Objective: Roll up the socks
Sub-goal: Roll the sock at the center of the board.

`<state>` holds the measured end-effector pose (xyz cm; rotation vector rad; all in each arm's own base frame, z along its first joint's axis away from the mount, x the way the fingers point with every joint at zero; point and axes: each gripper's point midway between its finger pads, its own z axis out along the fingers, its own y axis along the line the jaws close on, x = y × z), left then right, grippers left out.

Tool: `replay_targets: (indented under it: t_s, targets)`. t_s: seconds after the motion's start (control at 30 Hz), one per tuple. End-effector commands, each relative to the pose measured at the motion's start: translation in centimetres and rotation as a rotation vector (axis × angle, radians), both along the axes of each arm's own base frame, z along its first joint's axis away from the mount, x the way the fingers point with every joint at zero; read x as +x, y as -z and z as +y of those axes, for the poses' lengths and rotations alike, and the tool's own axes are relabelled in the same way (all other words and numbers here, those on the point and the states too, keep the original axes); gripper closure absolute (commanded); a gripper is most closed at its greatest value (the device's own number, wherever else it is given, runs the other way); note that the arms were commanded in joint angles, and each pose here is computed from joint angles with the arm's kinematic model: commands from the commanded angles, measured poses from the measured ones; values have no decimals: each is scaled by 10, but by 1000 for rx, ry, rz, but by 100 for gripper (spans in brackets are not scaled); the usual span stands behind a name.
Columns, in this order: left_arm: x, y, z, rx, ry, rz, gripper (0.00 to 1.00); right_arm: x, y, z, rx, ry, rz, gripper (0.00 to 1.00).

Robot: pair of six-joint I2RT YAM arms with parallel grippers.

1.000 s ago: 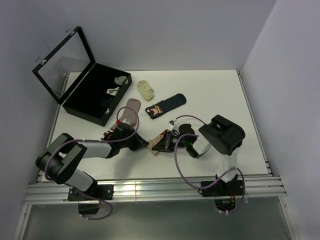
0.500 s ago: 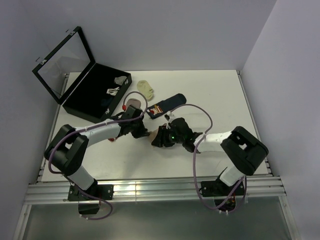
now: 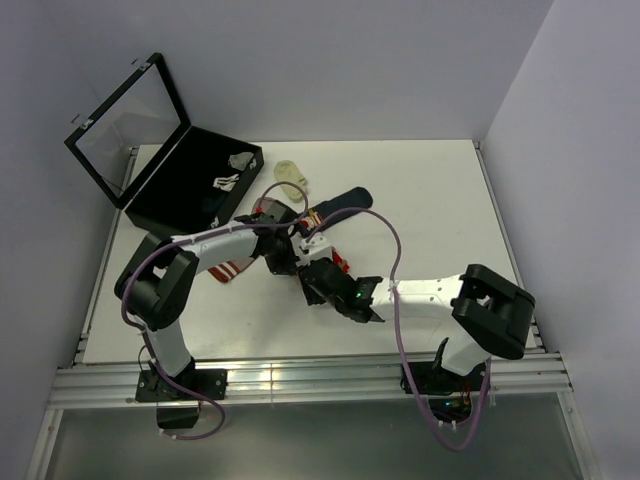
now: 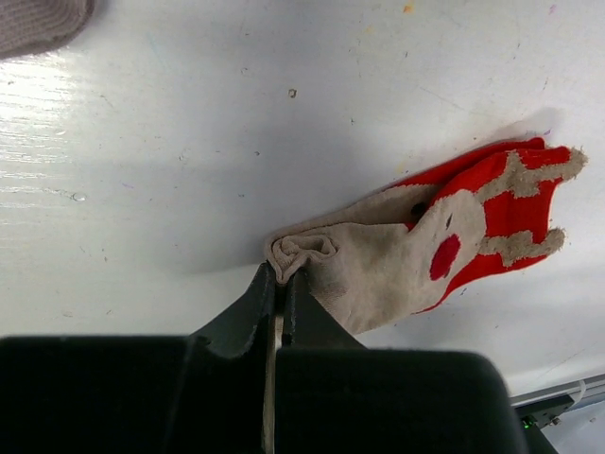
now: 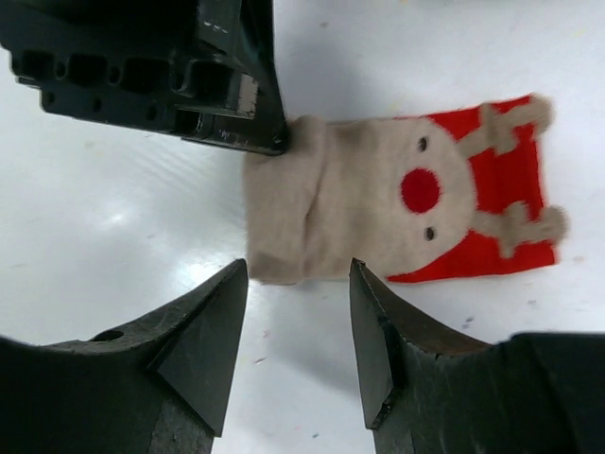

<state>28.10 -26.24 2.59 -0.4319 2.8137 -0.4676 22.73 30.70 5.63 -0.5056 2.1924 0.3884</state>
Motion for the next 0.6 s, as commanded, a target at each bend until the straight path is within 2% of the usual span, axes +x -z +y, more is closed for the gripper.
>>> replay_targets:
  t_s: [0.0,0.27,0.57]
  targets:
    - [-11,12,9,72,41,54,100,17,-17,-3,-119,51,-156,46]
    - [-12,15,8,72,48,71,100,9,-21,28,-155,-41,-215,50]
    - [-14,19,9,84,57,85,99,7,21,36,-259,-91,-181,53]
